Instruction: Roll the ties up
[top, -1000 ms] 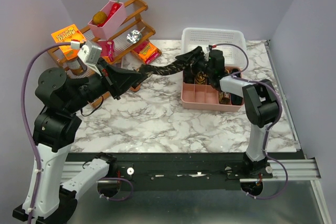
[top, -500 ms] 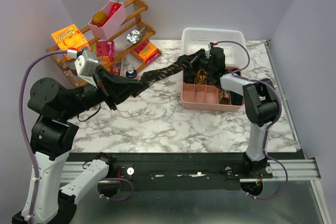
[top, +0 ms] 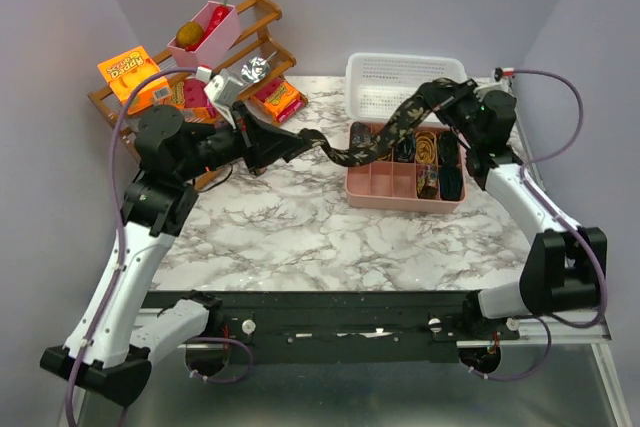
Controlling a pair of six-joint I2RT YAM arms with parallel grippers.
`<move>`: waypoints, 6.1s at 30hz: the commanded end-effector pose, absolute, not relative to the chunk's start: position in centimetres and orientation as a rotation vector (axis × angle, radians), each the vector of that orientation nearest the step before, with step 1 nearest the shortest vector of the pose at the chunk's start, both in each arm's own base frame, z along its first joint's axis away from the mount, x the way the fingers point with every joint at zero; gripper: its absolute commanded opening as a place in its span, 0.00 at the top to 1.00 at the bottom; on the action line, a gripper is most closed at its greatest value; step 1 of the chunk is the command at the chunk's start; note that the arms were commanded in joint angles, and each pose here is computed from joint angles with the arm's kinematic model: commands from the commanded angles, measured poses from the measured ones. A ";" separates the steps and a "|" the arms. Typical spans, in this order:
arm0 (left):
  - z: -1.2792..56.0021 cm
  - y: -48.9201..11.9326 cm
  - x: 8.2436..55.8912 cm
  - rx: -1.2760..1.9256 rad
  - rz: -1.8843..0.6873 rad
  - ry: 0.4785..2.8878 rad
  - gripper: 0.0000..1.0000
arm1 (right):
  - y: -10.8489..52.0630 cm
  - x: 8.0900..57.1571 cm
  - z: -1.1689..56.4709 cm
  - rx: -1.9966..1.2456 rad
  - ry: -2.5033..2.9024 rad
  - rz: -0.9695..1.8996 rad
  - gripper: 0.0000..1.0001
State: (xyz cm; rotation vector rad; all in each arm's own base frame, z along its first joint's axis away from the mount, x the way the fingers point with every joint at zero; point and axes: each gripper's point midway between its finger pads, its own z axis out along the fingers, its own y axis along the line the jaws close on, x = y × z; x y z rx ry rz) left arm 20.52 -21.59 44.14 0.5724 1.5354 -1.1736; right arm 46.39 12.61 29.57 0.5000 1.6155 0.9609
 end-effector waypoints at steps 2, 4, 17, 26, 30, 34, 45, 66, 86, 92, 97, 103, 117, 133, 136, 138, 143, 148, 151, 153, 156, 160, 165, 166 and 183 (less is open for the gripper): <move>44.6 -24.1 22.2 0.632 -1.275 1.462 1.00 | 5.8 43.8 24.8 0.598 1.696 0.719 0.99; 43.8 -26.0 22.6 0.654 -1.281 1.492 1.00 | 3.0 42.4 23.7 0.643 1.695 0.647 0.99; 37.7 -34.7 24.3 0.694 -1.463 1.600 1.00 | -5.2 36.6 17.7 0.824 1.765 0.308 0.99; 31.3 -31.7 24.3 0.575 -1.276 1.793 1.00 | -2.0 33.7 7.3 0.944 2.028 0.445 1.00; 30.1 -29.7 23.7 0.517 -1.211 1.857 1.00 | -0.9 31.7 5.0 0.982 2.062 0.490 1.00; 29.9 -27.9 23.4 0.456 -1.196 1.862 1.00 | -1.0 30.4 5.6 0.966 2.013 0.470 1.00; 30.2 -26.9 22.6 0.451 -1.259 1.843 1.00 | -1.3 28.9 7.0 0.966 2.021 0.438 1.00; 30.0 -25.4 21.6 0.474 -1.206 1.847 1.00 | 2.9 22.9 4.6 0.958 2.121 0.628 0.99; 29.5 -25.9 24.0 0.460 -1.170 1.866 1.00 | 1.9 26.5 5.3 0.910 2.094 0.614 0.99; 29.0 -25.6 24.8 0.444 -1.152 1.881 1.00 | 2.0 29.2 5.5 0.880 2.098 0.665 0.99; 28.3 -25.2 26.0 0.411 -1.115 1.902 1.00 | 1.5 30.8 6.3 0.858 2.076 0.641 0.99; 28.3 -24.5 26.3 0.392 -1.098 1.907 1.00 | 0.5 31.2 6.8 0.876 2.084 0.573 0.99; 25.5 -20.1 23.5 0.265 -0.985 2.064 1.00 | 2.2 26.4 3.3 1.041 2.138 0.634 0.96; 24.2 -18.3 21.0 0.233 -0.954 2.098 1.00 | 2.2 23.7 5.8 0.975 2.133 0.579 0.93; 24.0 -17.7 21.2 0.207 -0.905 2.113 1.00 | 2.5 23.1 4.7 1.001 2.164 0.589 0.92; 23.6 -17.2 21.2 0.186 -0.872 2.133 1.00 | 2.9 22.7 3.6 1.021 2.193 0.605 0.88; 22.9 -16.0 21.6 0.090 -0.802 2.180 1.00 | 3.1 23.7 3.3 0.980 2.205 0.633 0.77; 22.0 -15.0 21.0 -0.021 -0.757 2.258 1.00 | 3.8 24.4 2.5 0.855 2.355 0.670 0.57; 21.1 -13.6 21.2 -0.106 -0.668 2.280 1.00 | 4.7 24.2 1.7 0.814 2.434 0.740 0.46; 20.5 -12.9 21.2 -0.145 -0.625 2.298 1.00 | 5.2 23.9 1.5 0.804 2.452 0.772 0.40; 19.6 -11.9 21.6 -0.212 -0.552 2.308 1.00 | 5.6 23.5 1.9 0.776 2.459 0.803 0.24; 18.8 -11.9 21.9 -0.243 -0.546 2.324 1.00 | 6.2 23.2 3.5 0.739 2.427 0.852 0.00; 17.9 -12.2 21.9 -0.271 -0.548 2.368 1.00 | 6.1 23.7 6.7 0.652 2.392 0.839 0.00; 17.9 -12.1 21.9 -0.278 -0.546 2.369 1.00 | 6.2 23.3 7.3 0.625 2.397 0.832 0.00; 16.8 -11.7 18.1 -0.428 -0.607 2.454 1.00 | 4.3 27.3 12.1 0.504 2.267 0.695 0.00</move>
